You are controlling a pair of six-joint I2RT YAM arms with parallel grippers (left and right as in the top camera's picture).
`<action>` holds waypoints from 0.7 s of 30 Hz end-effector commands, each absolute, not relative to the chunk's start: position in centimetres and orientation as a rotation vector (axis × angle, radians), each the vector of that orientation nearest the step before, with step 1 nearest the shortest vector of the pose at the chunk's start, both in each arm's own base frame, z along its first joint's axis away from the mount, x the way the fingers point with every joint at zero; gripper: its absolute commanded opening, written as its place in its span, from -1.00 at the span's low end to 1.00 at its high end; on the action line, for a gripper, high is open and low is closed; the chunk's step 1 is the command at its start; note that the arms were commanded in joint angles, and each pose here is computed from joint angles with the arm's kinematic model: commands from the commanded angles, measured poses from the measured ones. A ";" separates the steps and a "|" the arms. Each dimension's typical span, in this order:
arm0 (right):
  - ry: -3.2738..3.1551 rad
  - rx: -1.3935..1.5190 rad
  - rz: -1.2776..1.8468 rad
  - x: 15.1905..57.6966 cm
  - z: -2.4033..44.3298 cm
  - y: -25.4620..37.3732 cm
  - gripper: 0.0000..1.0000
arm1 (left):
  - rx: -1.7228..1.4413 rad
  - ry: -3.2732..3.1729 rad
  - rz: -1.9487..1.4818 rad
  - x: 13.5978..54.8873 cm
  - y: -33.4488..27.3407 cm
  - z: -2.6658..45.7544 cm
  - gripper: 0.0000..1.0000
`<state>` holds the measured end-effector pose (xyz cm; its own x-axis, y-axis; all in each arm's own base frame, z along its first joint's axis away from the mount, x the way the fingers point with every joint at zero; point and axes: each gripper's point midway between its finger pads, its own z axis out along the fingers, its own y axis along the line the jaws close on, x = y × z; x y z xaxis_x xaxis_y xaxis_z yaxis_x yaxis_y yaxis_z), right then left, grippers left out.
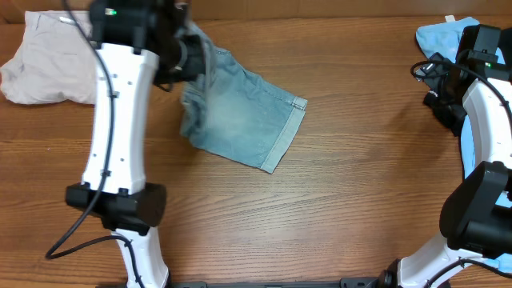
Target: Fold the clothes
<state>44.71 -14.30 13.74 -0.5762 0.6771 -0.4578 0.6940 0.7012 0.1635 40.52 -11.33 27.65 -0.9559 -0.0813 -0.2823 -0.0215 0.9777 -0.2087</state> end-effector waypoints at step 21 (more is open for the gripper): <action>2.384 1.045 -0.041 45.3 14.8 -14.4 1.00 | 0.544 2.964 -0.391 37.4 -22.1 11.3 -0.59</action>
<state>44.71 -14.30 13.74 -0.5765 0.6768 -0.4578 0.6938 0.7014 0.1633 37.98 -21.59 11.34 -0.9519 0.2767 -0.1312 0.2982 0.9351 -0.1916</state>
